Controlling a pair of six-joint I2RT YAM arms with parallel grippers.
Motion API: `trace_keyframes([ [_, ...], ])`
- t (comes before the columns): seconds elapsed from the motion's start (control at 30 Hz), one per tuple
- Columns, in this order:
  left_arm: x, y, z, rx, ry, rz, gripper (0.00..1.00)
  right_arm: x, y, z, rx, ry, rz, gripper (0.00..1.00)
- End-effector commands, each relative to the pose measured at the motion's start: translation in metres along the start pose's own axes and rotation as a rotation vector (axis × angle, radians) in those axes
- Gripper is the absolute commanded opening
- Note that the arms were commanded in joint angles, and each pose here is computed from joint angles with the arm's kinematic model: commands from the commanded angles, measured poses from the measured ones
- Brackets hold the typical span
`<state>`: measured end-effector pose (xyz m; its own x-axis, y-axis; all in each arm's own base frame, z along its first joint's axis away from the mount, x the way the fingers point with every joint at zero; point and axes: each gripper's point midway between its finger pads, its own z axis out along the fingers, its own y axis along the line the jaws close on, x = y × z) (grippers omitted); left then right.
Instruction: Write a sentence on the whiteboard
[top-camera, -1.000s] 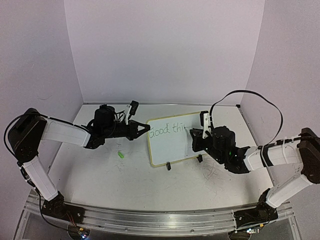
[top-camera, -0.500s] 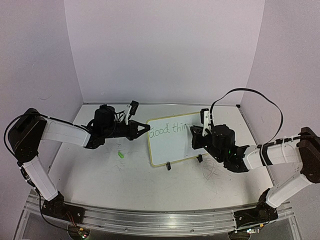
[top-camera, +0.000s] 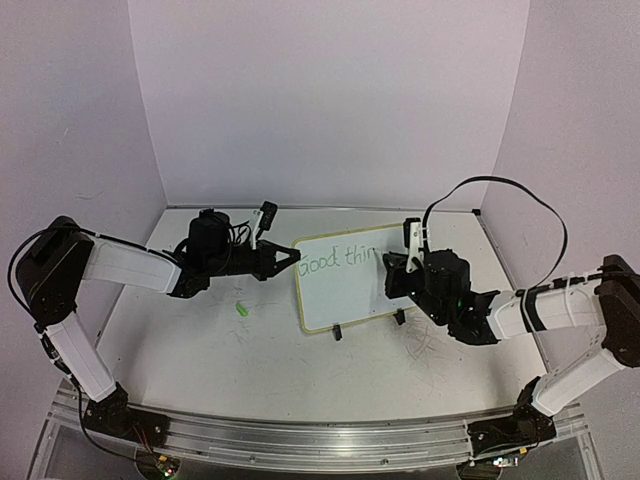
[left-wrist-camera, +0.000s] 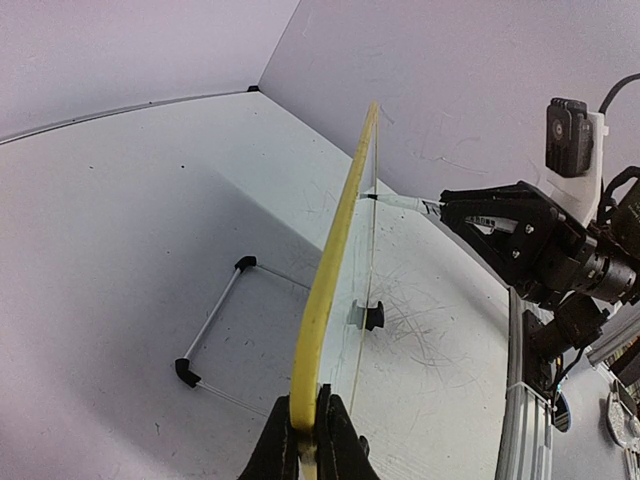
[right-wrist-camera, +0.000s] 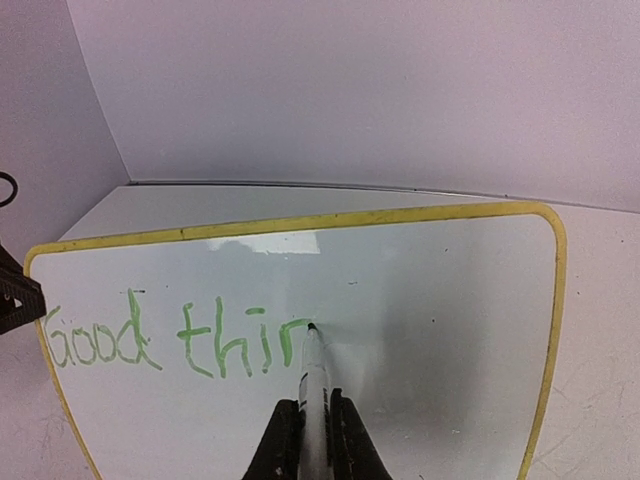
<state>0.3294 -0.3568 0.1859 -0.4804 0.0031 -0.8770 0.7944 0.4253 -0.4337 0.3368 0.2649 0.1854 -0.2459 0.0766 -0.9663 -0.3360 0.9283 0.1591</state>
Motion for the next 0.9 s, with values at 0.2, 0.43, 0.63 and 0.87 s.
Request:
trace_keyframes([
  [0.2, -0.022, 0.0, -0.008, -0.036, -0.069, 0.101, 0.0, 0.024, -0.007, -0.005, 0.01, 0.082, 0.013, 0.0],
  [0.43, -0.022, 0.0, -0.008, -0.036, -0.067, 0.103, 0.0, 0.018, -0.004, -0.004, 0.0, 0.063, 0.013, 0.0],
  [0.63, -0.022, 0.0, -0.009, -0.037, -0.068, 0.102, 0.0, -0.019, 0.009, -0.014, -0.079, -0.039, 0.035, 0.0],
  [0.87, -0.023, -0.001, -0.009, -0.036, -0.069, 0.101, 0.0, -0.027, -0.011, -0.017, -0.042, -0.065, 0.043, 0.0],
])
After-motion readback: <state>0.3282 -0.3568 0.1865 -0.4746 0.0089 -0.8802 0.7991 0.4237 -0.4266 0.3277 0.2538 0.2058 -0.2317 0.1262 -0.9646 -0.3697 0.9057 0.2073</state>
